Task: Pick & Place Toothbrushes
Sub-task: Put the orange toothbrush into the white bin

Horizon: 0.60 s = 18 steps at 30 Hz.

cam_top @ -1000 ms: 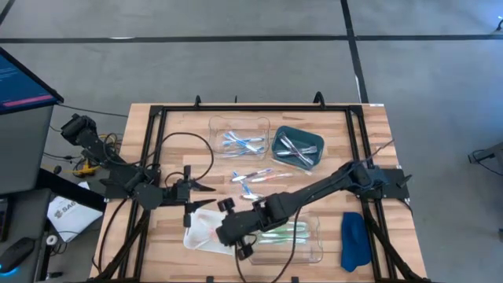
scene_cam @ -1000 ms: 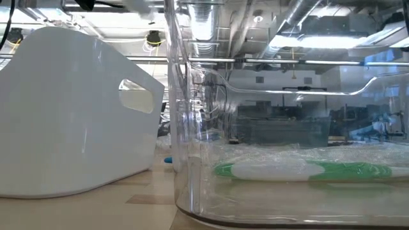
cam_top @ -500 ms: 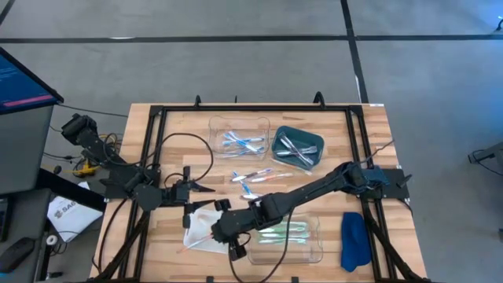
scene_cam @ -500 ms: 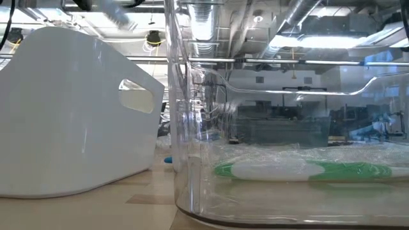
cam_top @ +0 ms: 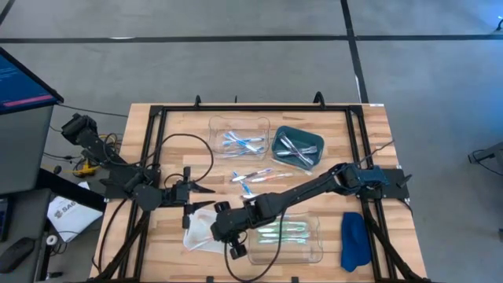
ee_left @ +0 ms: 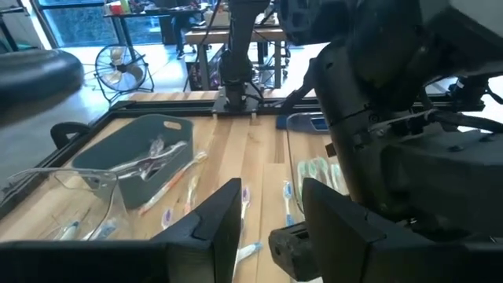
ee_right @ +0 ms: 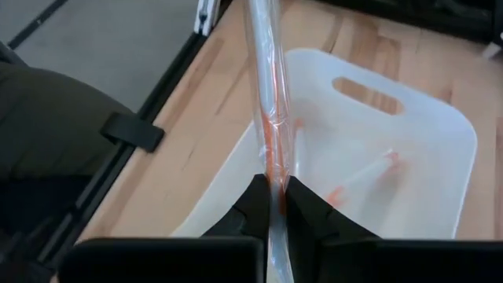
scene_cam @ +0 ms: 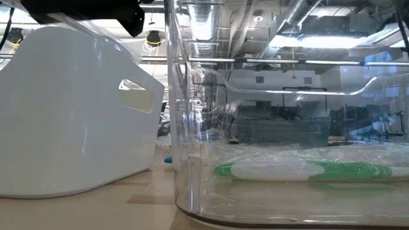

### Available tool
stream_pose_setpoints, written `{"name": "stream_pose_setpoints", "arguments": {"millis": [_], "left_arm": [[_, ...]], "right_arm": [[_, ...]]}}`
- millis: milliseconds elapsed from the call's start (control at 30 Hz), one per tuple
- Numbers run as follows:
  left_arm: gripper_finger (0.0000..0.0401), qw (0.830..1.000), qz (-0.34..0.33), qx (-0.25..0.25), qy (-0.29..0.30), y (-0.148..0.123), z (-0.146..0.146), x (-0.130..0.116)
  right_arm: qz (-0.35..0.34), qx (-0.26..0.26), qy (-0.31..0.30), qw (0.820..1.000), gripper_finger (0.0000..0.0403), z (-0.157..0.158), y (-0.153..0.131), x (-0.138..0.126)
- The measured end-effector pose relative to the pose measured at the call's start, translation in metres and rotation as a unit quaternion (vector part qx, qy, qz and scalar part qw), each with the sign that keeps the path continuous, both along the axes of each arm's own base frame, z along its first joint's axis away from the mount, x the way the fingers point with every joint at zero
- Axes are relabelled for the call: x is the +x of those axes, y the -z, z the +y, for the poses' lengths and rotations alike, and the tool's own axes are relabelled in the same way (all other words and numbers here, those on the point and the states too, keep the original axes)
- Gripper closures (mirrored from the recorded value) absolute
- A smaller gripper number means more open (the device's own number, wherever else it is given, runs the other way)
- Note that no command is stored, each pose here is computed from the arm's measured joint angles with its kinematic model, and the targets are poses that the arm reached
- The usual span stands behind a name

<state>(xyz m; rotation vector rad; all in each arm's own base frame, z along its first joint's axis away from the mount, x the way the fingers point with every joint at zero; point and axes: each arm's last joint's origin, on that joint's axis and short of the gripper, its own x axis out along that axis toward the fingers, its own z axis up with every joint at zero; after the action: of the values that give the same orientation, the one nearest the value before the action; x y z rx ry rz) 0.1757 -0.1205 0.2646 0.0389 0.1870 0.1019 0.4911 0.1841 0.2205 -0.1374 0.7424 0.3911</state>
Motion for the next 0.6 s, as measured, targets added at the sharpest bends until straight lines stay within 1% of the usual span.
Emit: {"name": "stream_pose_setpoints", "arguments": {"millis": [200,367,467,600], "left_arm": [[0.0270,1.000,0.000,-0.002,0.001,0.000,-0.001,-0.001],[0.0270,1.000,-0.001,-0.006,0.004,0.000,-0.002,-0.001],[0.0270,1.000,-0.001,-0.009,0.003,0.000,-0.002,-0.001],[0.0270,1.000,-0.001,-0.010,0.003,0.000,-0.002,-0.001]], "right_arm": [[0.018,-0.020,0.023,0.999,0.0390,-0.002,0.003,-0.003],[0.021,-0.015,0.030,0.999,0.0390,-0.003,0.005,-0.003],[0.037,-0.018,0.035,0.999,0.0390,-0.006,0.011,-0.004],[0.044,-0.020,0.037,0.998,0.0390,-0.008,0.011,-0.005]]}}
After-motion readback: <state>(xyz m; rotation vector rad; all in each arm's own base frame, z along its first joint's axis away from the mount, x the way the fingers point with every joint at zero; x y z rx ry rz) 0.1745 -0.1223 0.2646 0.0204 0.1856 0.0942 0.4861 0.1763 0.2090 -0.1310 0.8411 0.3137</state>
